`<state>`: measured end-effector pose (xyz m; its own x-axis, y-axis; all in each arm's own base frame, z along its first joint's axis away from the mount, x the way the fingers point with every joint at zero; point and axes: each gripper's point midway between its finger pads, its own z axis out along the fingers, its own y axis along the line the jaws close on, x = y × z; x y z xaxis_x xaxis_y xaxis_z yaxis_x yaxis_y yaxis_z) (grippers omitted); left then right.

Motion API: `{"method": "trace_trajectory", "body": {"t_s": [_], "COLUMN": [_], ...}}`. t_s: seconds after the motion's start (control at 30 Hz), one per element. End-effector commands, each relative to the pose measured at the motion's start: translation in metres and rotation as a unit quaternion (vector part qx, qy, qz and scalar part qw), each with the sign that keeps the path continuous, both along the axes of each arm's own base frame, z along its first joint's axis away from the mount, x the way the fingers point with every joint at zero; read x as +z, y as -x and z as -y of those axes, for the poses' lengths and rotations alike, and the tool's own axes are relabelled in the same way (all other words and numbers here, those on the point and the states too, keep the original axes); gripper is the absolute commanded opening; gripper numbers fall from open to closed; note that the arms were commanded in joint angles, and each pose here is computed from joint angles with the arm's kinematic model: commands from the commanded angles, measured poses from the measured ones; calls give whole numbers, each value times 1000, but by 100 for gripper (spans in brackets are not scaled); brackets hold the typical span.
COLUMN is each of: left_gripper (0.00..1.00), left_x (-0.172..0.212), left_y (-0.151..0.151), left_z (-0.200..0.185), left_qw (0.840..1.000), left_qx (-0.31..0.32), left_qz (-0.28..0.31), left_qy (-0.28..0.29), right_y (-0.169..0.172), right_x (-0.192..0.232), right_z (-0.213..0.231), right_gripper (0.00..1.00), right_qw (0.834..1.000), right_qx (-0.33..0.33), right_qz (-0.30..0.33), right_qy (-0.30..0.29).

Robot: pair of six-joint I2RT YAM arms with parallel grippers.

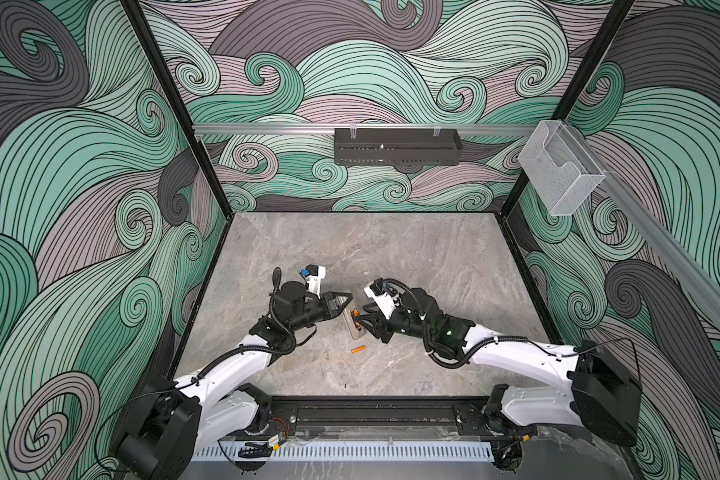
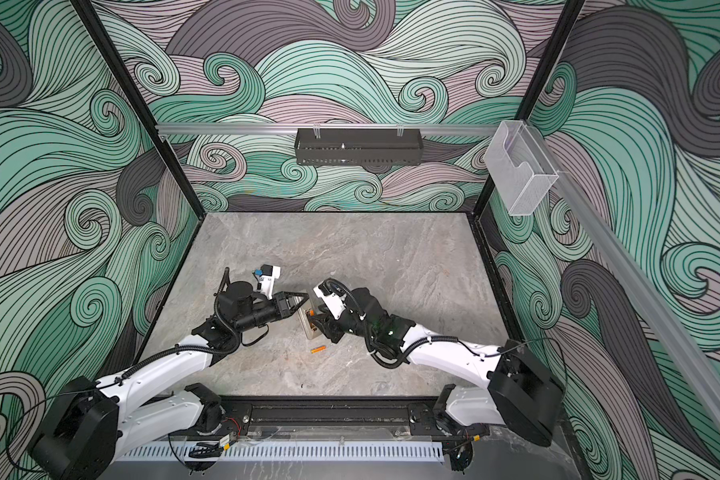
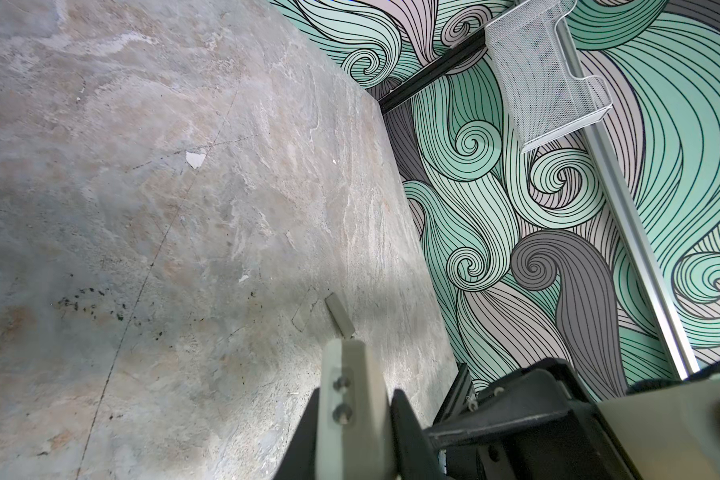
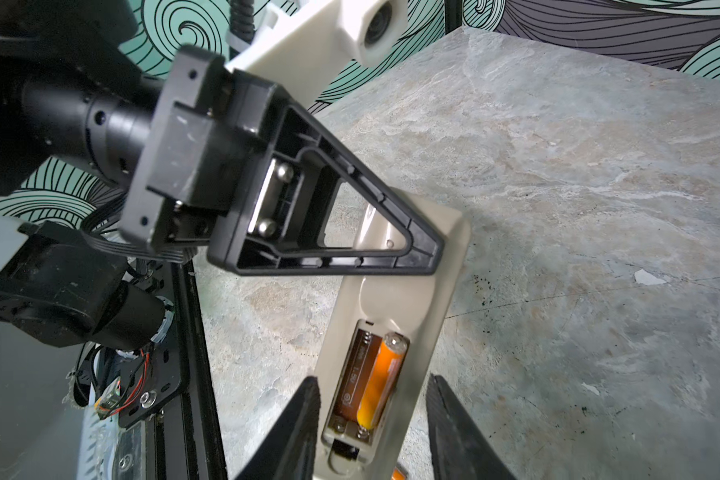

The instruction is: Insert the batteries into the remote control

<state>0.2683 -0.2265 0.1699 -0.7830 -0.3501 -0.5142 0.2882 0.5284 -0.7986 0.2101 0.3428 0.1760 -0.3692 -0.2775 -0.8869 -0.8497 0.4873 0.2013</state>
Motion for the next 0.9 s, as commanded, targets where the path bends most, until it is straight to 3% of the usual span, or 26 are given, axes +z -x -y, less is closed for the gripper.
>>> {"method": "trace_trajectory", "body": {"t_s": [0.0, 0.33, 0.57, 0.87], "left_gripper": [0, 0, 0, 0], "left_x": [17, 19, 22, 19], "left_y": [2, 15, 27, 40], "left_z": [5, 12, 21, 27], "left_qw": [1000, 998, 994, 988], "left_qx": [-17, -61, -108, -152], "left_qz": [21, 9, 0, -18], "left_qy": [9, -2, 3, 4], "right_y": [3, 24, 36, 43], "right_x": [13, 25, 33, 34], "right_z": [8, 38, 31, 20], "right_gripper": [45, 46, 51, 44], "right_qw": [999, 980, 974, 970], "right_qx": [11, 87, 135, 174], "right_qz": [35, 123, 135, 128], "right_qy": [23, 127, 118, 112]}}
